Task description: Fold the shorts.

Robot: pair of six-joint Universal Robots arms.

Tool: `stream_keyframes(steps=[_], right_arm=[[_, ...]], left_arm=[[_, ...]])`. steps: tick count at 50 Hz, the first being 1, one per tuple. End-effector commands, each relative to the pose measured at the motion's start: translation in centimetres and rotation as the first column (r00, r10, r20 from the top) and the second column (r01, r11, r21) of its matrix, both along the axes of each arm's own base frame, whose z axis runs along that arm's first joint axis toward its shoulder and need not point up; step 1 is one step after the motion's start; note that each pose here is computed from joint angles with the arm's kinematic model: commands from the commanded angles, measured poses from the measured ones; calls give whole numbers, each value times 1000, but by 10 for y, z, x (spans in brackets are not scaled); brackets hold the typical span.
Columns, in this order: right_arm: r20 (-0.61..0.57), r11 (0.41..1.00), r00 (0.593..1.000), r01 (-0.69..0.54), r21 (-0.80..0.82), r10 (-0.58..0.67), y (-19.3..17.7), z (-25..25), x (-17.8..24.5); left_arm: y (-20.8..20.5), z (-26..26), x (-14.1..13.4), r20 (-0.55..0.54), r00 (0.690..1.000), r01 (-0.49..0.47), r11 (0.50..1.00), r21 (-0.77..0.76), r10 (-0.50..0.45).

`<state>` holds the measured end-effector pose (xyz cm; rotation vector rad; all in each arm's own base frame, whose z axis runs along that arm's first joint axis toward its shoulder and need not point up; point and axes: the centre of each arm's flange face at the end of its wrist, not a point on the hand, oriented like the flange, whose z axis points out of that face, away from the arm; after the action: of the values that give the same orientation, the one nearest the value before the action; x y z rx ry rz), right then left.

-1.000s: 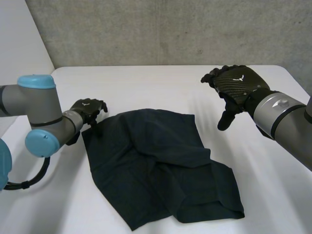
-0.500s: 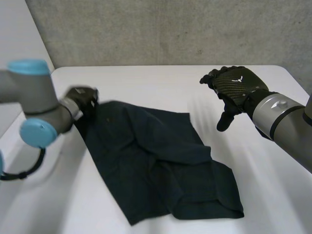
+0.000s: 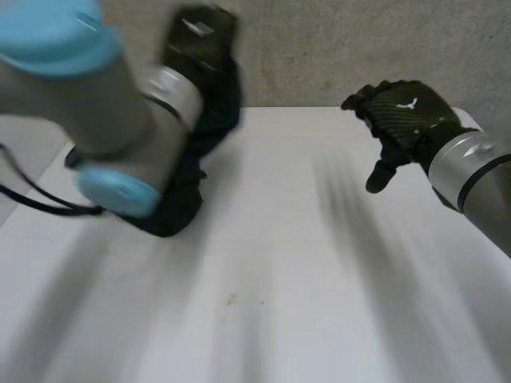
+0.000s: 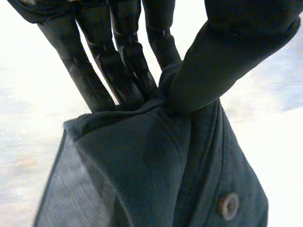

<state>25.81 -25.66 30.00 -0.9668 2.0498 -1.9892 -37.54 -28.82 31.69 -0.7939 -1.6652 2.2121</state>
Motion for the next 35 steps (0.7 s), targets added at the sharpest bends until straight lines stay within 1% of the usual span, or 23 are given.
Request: stream_keyframes(steps=[1, 2, 4, 6, 9, 12, 13, 16, 17, 20, 21, 23, 24, 25, 27, 28, 29, 32, 33, 35], right_arm=[[40, 973, 979, 205, -109, -202, -18, 22, -24], [45, 968, 975, 219, -120, -215, -20, 24, -27], [52, 961, 970, 241, -138, -236, -24, 26, -31], [58, 957, 968, 250, -147, -244, -26, 28, -34], [55, 959, 970, 244, -146, -238, -27, 28, -35], [51, 964, 974, 224, -140, -219, -25, 27, -33], [46, 970, 979, 203, -131, -199, -24, 26, -32], [27, 981, 986, 169, -95, -167, -20, 22, -29], [11, 989, 991, 135, -58, -135, -16, 17, -26], [-19, 997, 997, 74, 26, -73, -8, 6, -21], [-43, 994, 998, 44, 101, -39, -6, -6, -19], [-65, 983, 998, 19, 180, -8, -2, -19, -17], [-71, 976, 997, 7, 218, 9, 1, -25, -16], [-81, 958, 996, -19, 286, 44, 7, -38, -13], [-91, 940, 993, -44, 338, 79, 17, -51, -9], [-95, 929, 989, -73, 362, 114, 27, -61, -3], [-96, 924, 986, -89, 371, 133, 33, -67, 0], [-91, 922, 980, -131, 364, 176, 49, -88, 10], [-90, 922, 980, -136, 361, 179, 52, -93, 10], [-86, 922, 977, -151, 357, 193, 58, -104, 12]], left_arm=[[88, -70, -71, 93, 959, 256, 958, 128, -269], [103, -86, -79, 116, 943, 294, 942, 160, -313], [115, -96, -84, 132, 928, 322, 929, 182, -347], [125, -104, -85, 154, 919, 329, 923, 201, -362], [128, -101, -83, 163, 920, 325, 926, 193, -357], [122, -80, -74, 157, 936, 292, 944, 152, -315], [111, -72, -65, 160, 950, 247, 959, 140, -268], [91, -61, -44, 174, 967, 167, 977, 130, -188], [80, -51, -30, 178, 973, 125, 985, 123, -145], [68, -41, -11, 183, 978, 75, 990, 122, -97], [57, -40, 2, 191, 980, 33, 991, 129, -58], [45, -42, 17, 202, 979, -13, 989, 146, -18], [39, -45, 24, 213, 977, -37, 987, 159, 2], [27, -53, 40, 242, 970, -88, 977, 194, 40], [18, -61, 57, 276, 958, -141, 962, 235, 74], [14, -66, 64, 294, 952, -164, 953, 256, 85], [8, -74, 78, 323, 940, -206, 933, 295, 106], [-1, -87, 98, 361, 923, -268, 898, 348, 135], [-6, -95, 109, 381, 912, -302, 877, 373, 152], [-9, -104, 118, 399, 902, -330, 858, 395, 163]])
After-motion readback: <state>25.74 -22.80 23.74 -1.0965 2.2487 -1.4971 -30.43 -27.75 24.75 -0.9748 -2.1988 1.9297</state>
